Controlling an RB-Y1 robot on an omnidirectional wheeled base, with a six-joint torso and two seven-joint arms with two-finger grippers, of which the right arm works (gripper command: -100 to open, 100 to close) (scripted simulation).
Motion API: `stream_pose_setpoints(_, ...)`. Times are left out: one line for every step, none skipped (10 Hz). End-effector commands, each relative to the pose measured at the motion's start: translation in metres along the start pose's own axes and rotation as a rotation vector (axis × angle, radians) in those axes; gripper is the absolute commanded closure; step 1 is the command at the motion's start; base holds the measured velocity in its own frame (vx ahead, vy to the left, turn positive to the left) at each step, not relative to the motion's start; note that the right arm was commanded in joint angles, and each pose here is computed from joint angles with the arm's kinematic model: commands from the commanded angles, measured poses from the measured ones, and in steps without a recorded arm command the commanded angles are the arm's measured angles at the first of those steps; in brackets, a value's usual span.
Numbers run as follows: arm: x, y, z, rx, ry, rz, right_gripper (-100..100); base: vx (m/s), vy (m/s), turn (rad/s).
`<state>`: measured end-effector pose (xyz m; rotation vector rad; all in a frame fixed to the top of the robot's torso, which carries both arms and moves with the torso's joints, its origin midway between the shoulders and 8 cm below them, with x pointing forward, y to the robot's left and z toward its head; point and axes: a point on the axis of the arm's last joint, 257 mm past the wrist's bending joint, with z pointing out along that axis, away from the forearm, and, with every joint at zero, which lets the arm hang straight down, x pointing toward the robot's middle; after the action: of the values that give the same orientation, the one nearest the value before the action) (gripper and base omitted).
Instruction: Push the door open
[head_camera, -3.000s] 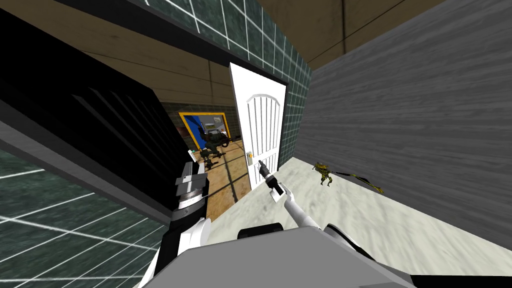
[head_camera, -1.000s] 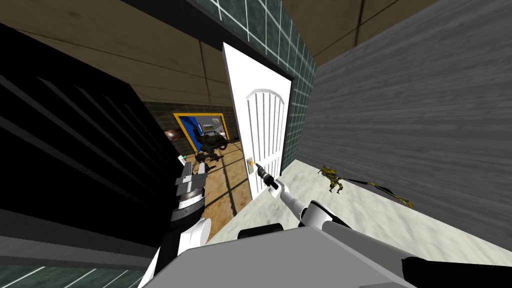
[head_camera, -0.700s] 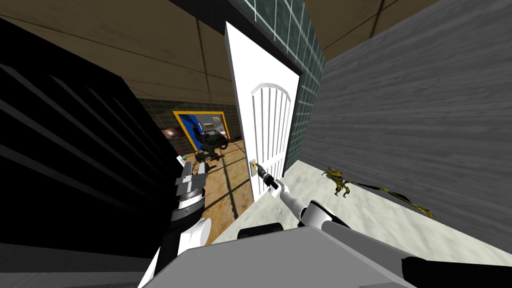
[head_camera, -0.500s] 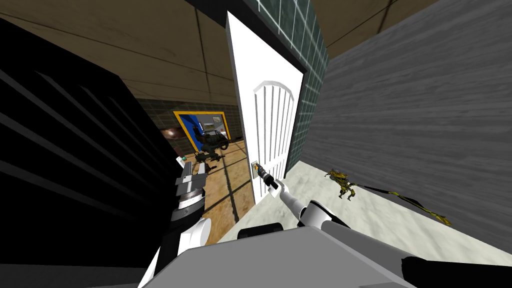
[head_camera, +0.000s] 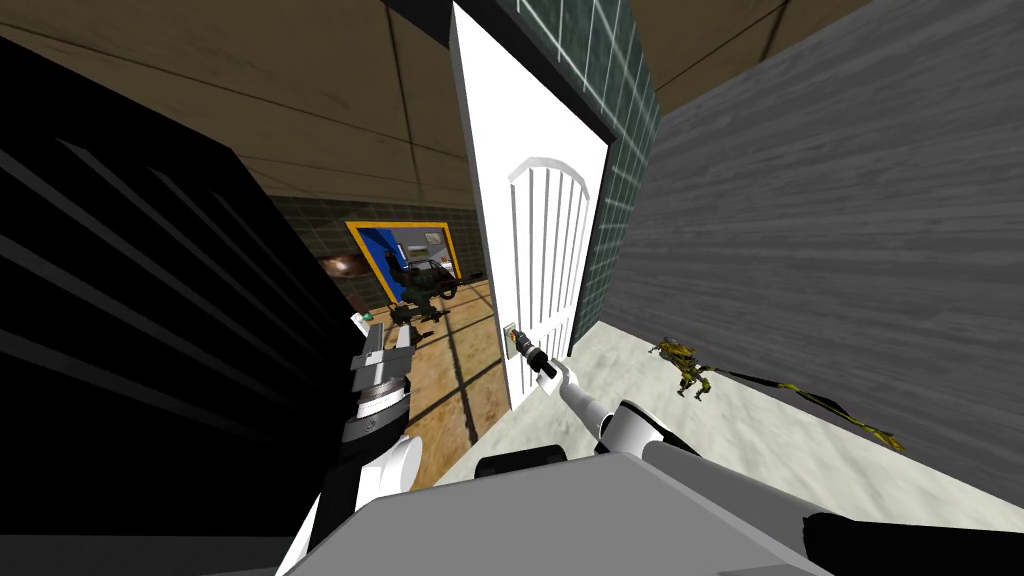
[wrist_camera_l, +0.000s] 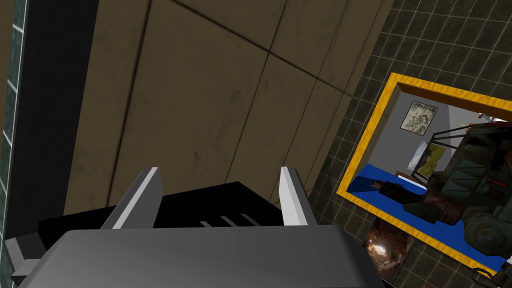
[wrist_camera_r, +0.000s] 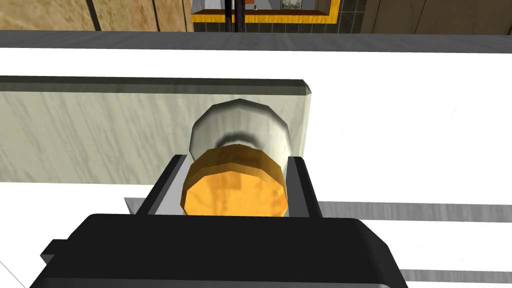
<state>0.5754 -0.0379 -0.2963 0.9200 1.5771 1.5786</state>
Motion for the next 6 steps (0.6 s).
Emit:
stream_pose_setpoints(0.001,0.0,0.0002,-0.002,0.001,0.003,100,0.0,0.0,0.0)
stream_pose_setpoints(0.001,0.0,0.0002,-0.002,0.001,0.003,100,0.0,0.0,0.0)
stream_pose_setpoints(-0.005,0.0,-0.0006,0.0,-0.011,0.0,100,0.076,0.084,-0.024)
stream_pose_setpoints(-0.007,0.0,-0.0009,0.0,-0.016,0.0,100,0.126,0.126,-0.041)
stream_pose_setpoints(-0.012,0.0,-0.0015,-0.001,-0.026,0.0,100,0.128,0.133,-0.043)
stream_pose_setpoints(-0.015,0.0,-0.002,-0.001,-0.033,0.0,100,0.131,0.109,-0.026)
